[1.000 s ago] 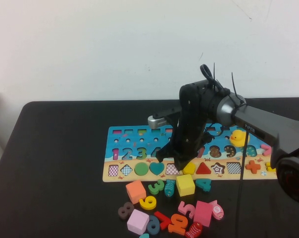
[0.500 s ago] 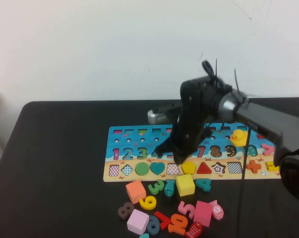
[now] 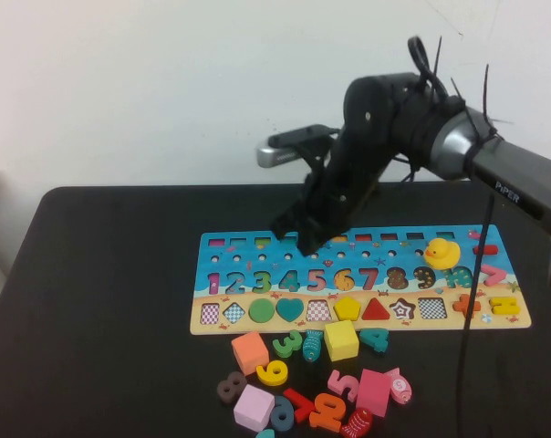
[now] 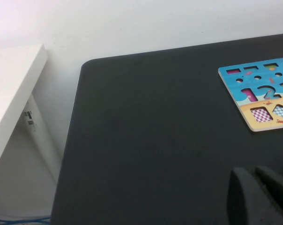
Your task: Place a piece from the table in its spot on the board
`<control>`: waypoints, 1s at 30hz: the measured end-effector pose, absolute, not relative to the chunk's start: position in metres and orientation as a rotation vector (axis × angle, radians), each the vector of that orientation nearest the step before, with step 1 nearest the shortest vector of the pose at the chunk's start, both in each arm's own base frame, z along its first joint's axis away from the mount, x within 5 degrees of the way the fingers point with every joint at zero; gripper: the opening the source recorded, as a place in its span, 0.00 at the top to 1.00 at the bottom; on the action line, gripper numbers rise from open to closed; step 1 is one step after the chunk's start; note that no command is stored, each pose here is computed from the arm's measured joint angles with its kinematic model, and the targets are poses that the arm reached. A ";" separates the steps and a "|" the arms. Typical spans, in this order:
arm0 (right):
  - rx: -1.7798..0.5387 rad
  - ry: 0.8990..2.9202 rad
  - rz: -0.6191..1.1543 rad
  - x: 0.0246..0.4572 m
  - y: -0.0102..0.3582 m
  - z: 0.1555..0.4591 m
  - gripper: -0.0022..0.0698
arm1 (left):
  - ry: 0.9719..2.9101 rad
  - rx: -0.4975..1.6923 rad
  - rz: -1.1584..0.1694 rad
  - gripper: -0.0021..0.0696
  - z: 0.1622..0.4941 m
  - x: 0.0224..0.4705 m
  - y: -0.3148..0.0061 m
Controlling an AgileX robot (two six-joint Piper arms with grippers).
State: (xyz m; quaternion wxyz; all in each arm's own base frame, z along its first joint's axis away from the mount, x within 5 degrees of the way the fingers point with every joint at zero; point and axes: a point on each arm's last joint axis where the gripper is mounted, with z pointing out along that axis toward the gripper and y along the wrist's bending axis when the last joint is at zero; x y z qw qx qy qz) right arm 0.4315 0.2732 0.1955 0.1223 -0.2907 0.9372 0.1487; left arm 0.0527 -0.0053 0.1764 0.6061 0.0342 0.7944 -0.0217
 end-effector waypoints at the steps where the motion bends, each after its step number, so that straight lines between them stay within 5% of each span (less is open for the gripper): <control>1: -0.874 2.715 0.455 0.428 0.277 0.202 0.94 | 1.837 0.079 -0.050 0.97 0.176 0.053 -0.005; 8: -1.119 2.566 0.565 0.383 0.314 0.237 0.94 | 1.837 0.079 -0.050 0.97 0.176 0.053 -0.005; 13: -1.204 2.400 0.584 0.340 0.317 0.295 0.94 | 1.837 0.079 -0.050 0.97 0.176 0.053 -0.005; 23: -0.993 2.079 0.595 0.260 0.245 0.390 0.94 | 1.837 0.078 -0.052 0.97 0.176 0.053 -0.005; 30: -0.846 1.993 0.639 0.196 0.188 0.386 0.94 | 1.837 0.078 -0.052 0.97 0.176 0.053 -0.005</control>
